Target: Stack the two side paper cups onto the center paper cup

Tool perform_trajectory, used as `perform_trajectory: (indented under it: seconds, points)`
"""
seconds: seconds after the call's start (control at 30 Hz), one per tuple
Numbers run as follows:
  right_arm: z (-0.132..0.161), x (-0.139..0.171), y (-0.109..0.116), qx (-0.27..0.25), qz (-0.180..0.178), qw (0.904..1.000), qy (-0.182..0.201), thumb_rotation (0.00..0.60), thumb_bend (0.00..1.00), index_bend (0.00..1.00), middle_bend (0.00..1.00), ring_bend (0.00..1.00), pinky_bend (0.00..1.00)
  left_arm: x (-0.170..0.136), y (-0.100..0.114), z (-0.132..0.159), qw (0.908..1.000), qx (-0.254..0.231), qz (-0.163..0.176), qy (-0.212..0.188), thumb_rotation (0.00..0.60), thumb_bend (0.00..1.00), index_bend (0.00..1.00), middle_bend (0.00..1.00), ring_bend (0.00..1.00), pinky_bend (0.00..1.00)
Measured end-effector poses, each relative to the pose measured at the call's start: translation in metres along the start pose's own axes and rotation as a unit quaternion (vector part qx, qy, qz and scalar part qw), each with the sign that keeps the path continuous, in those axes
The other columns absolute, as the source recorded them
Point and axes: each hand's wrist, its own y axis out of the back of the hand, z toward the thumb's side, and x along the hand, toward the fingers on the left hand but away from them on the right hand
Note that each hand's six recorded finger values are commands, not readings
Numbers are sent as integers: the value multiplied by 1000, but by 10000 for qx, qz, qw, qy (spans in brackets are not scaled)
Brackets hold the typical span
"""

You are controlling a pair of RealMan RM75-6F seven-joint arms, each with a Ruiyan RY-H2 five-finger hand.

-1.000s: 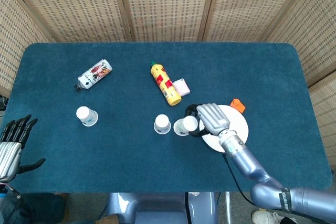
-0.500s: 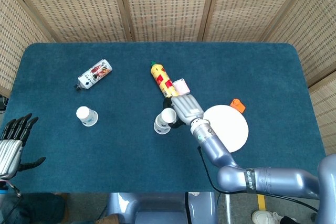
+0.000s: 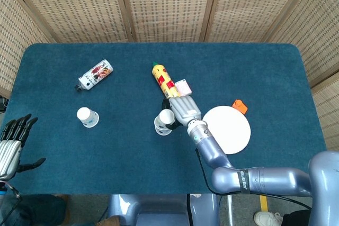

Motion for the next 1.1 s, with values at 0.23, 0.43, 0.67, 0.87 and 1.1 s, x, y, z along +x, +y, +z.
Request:
perform_trajectory:
  seconds: [0.23, 0.43, 0.67, 0.87, 1.1]
  points:
    - [3, 0, -8, -75, 221, 9997, 66, 600, 0, 21, 31, 86, 72, 0, -1, 0, 10000, 12, -26, -5, 600, 0, 0, 0, 0, 0]
    - [2, 4, -1, -49, 149, 9998, 136, 600, 0, 14, 5, 56, 48, 0, 0, -1, 10000, -4, -15, 7, 600, 0, 0, 0, 0, 0]
    - [-10, 12, 9, 305, -28, 9994, 151, 600, 0, 45, 19, 50, 0, 0, 2, -1, 10000, -10, 32, 0, 600, 0, 0, 0, 0, 0]
    - [-34, 27, 18, 1196, -470, 9911, 340, 600, 0, 63, 24, 17, 0, 0, 1, 0, 9999, 51, 124, -30, 600, 0, 0, 0, 0, 0]
    - [-94, 69, 22, 1980, -1244, 9697, 703, 600, 0, 52, 6, 0, 0, 8, -6, 0, 9993, 328, 168, -91, 600, 0, 0, 0, 0, 0]
